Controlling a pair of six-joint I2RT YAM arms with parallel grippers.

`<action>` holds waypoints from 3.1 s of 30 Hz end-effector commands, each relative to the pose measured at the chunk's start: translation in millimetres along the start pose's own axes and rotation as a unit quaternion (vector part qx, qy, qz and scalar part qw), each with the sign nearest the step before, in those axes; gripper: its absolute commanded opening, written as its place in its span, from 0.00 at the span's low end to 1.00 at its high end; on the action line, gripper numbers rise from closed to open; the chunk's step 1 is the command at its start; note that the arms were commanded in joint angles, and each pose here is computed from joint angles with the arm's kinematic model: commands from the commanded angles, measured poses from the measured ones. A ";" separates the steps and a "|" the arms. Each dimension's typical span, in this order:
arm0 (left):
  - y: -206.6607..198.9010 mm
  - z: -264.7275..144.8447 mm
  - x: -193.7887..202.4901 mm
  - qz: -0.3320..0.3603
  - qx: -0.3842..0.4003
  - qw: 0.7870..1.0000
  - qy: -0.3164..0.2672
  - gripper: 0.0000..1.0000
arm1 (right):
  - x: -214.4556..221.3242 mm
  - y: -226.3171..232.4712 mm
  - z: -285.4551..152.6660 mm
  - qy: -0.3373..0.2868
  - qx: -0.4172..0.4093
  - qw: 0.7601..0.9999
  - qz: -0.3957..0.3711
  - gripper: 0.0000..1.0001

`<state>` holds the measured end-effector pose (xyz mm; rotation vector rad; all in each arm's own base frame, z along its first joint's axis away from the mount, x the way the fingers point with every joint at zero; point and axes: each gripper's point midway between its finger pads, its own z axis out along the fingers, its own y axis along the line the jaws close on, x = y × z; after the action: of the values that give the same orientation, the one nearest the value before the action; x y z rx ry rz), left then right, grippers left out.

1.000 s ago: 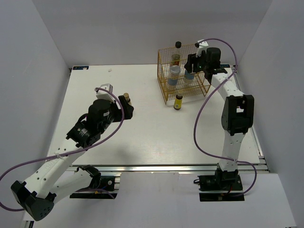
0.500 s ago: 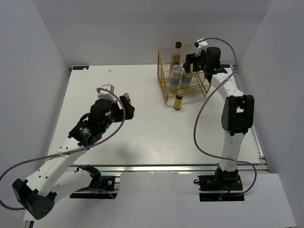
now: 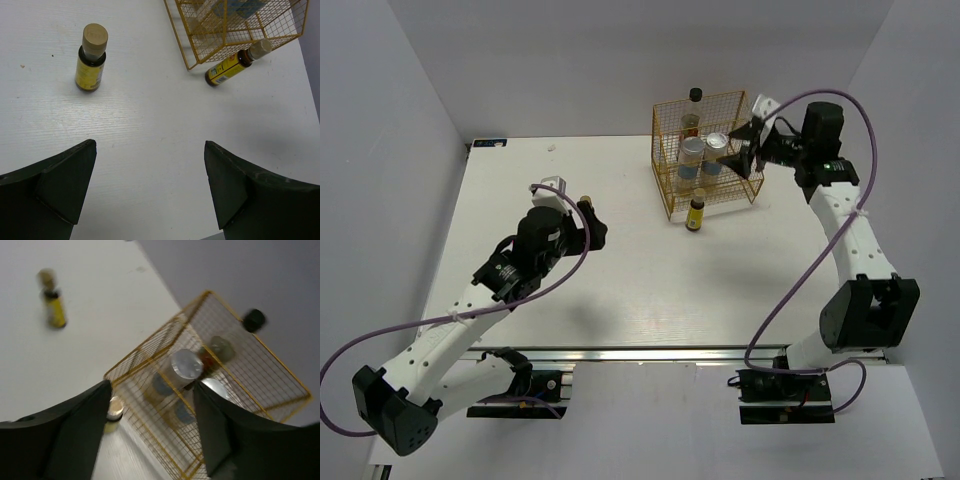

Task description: Organize the condiment bottles

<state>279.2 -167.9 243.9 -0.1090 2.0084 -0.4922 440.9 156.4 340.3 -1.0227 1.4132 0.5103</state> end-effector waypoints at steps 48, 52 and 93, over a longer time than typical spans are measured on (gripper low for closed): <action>0.6 1.8 3.3 -0.003 0.002 1.000 0.003 0.98 | 144.5 66.6 57.1 0.093 -0.096 0.990 0.046 0.76; 1.0 1.3 3.6 -0.003 0.001 1.000 0.003 0.98 | 148.4 64.4 63.7 0.099 -0.094 0.990 0.046 0.76; -1.2 10.6 3.4 0.008 0.000 1.000 0.006 0.98 | -18.6 68.3 38.6 -0.020 -0.141 0.984 0.110 0.00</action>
<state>283.6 -174.3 226.5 -0.0871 2.0554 -0.4788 408.0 221.2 273.8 -1.1083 1.5712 0.8855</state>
